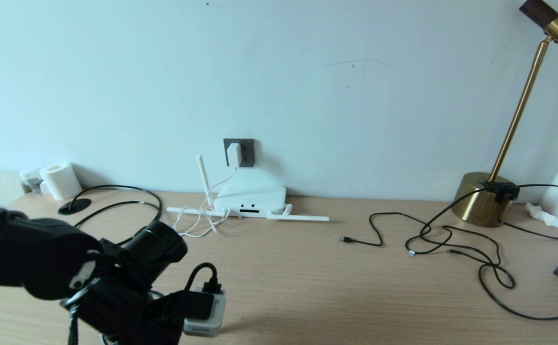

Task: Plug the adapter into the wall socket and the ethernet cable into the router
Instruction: Pick up cable

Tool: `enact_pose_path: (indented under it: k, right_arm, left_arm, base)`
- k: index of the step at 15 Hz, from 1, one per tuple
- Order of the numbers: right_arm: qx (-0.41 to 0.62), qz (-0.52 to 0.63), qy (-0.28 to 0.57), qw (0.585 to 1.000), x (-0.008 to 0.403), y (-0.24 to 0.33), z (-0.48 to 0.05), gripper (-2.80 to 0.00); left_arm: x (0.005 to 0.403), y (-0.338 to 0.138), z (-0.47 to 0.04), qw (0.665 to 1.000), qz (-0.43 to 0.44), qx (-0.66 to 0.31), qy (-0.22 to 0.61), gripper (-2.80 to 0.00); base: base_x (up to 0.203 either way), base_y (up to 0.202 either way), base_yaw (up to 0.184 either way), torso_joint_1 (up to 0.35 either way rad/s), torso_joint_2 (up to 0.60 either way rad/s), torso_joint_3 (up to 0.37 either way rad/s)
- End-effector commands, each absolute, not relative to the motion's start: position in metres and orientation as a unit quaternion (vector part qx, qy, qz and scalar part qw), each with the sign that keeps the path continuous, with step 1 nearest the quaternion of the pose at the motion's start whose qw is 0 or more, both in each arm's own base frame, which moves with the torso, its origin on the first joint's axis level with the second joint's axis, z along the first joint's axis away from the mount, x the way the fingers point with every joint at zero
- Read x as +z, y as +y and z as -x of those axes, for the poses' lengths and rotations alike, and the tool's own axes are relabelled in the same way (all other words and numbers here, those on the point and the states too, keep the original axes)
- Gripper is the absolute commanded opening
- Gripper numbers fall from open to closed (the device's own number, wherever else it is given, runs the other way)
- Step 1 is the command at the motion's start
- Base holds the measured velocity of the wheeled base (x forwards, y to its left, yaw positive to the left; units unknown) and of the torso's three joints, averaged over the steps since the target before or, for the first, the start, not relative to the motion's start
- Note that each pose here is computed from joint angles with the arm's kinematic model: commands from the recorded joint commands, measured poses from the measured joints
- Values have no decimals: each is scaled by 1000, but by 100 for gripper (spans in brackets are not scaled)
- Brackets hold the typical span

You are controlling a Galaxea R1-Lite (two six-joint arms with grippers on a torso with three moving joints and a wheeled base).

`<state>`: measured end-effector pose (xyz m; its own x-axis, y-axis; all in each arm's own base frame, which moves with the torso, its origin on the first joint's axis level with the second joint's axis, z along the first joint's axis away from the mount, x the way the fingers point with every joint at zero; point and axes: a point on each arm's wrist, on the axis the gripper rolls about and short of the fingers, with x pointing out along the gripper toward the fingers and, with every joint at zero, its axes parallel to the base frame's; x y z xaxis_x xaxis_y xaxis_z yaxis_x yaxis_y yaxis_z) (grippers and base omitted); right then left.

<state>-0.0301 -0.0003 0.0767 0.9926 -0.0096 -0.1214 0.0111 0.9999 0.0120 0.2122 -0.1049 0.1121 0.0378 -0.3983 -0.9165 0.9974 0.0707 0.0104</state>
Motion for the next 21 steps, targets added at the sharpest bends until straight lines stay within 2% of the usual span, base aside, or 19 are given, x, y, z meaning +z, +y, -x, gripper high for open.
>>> enact_pose_path:
  k: [1,8,9,21]
  right_arm:
    - [-5,-7,61,998,77,0,30,-280]
    - [-5,-7,62,998,77,0,30,-280]
    - [-5,-7,62,998,77,0,30,-280]
    - [-5,-7,61,998,77,0,30,-280]
  left_arm:
    - [108,-106,-214,608,-375,-572,404,0]
    - [105,-106,-214,604,-373,-573,409,0]
    - [105,-106,-214,604,-373,-572,410,-280]
    - [100,-100,-208,598,-377,-565,425,-280]
  base:
    - [0,0,0,0,0,0]
    - [0,0,0,0,0,0]
    - [0,0,0,0,0,0]
    - [0,0,0,0,0,0]
